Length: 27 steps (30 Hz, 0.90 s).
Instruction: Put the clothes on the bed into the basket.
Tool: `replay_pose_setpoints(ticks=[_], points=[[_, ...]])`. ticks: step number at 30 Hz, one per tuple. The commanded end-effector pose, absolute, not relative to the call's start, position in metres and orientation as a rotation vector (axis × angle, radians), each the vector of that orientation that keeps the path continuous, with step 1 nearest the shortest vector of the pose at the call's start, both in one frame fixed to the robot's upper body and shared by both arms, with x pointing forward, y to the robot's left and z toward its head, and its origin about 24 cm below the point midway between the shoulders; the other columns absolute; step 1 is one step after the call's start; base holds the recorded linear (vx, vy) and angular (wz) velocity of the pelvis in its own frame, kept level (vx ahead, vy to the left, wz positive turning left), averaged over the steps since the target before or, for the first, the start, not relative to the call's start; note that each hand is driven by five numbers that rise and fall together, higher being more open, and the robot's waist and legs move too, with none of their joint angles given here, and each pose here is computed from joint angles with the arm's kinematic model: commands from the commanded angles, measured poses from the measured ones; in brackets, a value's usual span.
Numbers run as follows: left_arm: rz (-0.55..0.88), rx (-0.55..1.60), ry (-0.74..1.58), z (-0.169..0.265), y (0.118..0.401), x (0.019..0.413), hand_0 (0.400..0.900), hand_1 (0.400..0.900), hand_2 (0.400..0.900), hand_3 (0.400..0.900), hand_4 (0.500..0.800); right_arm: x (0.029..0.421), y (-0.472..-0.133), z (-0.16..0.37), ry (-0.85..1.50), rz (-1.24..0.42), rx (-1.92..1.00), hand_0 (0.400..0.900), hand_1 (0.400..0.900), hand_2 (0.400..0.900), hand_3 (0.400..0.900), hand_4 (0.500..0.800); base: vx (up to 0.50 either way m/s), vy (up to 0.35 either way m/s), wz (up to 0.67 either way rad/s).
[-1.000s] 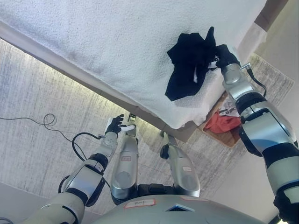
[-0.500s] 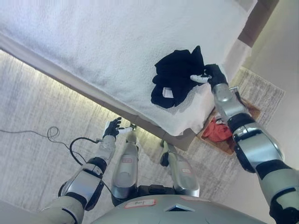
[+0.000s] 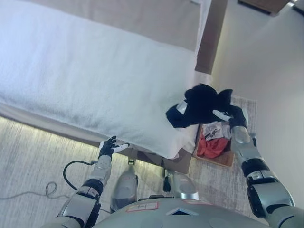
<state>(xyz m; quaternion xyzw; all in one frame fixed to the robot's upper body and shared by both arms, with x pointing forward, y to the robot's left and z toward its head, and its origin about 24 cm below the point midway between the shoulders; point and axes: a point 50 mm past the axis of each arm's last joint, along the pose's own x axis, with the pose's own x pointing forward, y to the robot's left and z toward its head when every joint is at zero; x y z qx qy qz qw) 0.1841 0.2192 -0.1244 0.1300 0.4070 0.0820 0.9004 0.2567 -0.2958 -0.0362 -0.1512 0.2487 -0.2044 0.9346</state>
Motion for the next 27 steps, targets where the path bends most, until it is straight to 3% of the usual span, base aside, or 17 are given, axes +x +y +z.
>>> replay_pose_setpoints(ticks=[1,5,17,23,24,25,26,27], points=[[0.152,0.317,0.831,-0.124,0.224,0.185,0.9,0.9,0.9,0.9,0.8,0.254,-0.341,-0.009,0.409,-0.626,-0.342,0.4,0.4,0.4,0.4,0.5,0.037,-0.018,-0.06],[0.141,0.313,0.85,-0.127,0.222,0.179,0.9,0.9,0.9,0.9,0.8,0.239,-0.363,-0.016,0.486,-0.742,-0.29,0.4,0.4,0.4,0.4,0.5,0.036,-0.022,-0.02],[0.103,0.336,0.933,-0.136,0.229,0.16,0.9,0.9,0.9,0.9,0.8,0.196,-0.413,-0.02,0.797,-0.821,-0.351,0.4,0.4,0.4,0.4,0.5,0.029,-0.019,0.02],[0.065,0.341,0.929,-0.136,0.227,0.158,0.9,0.9,0.9,0.9,0.8,0.184,-0.428,-0.011,0.838,-0.879,-0.321,0.4,0.4,0.4,0.4,0.5,0.013,-0.014,0.03],[0.062,0.338,0.935,-0.137,0.227,0.157,0.9,0.9,0.9,0.9,0.8,0.186,-0.429,-0.009,0.831,-0.887,-0.31,0.629,0.629,0.629,0.629,0.638,0.0,0.0,0.0],[0.062,0.338,0.935,-0.137,0.227,0.157,0.9,0.9,0.9,0.9,0.8,0.186,-0.429,-0.009,0.831,-0.887,-0.31,0.686,0.686,0.686,0.686,0.672,0.0,0.0,0.0],[0.06,0.34,0.94,-0.138,0.226,0.156,0.9,0.9,0.9,0.9,0.8,0.187,-0.43,-0.007,0.812,-0.906,-0.265,0.9,0.9,0.9,0.9,0.8,0.0,0.0,0.0],[0.057,0.338,0.945,-0.138,0.226,0.155,0.9,0.9,0.9,0.9,0.8,0.185,-0.43,-0.009,0.819,-0.91,-0.252,0.9,0.9,0.9,0.9,0.8,0.005,-0.014,0.03]])
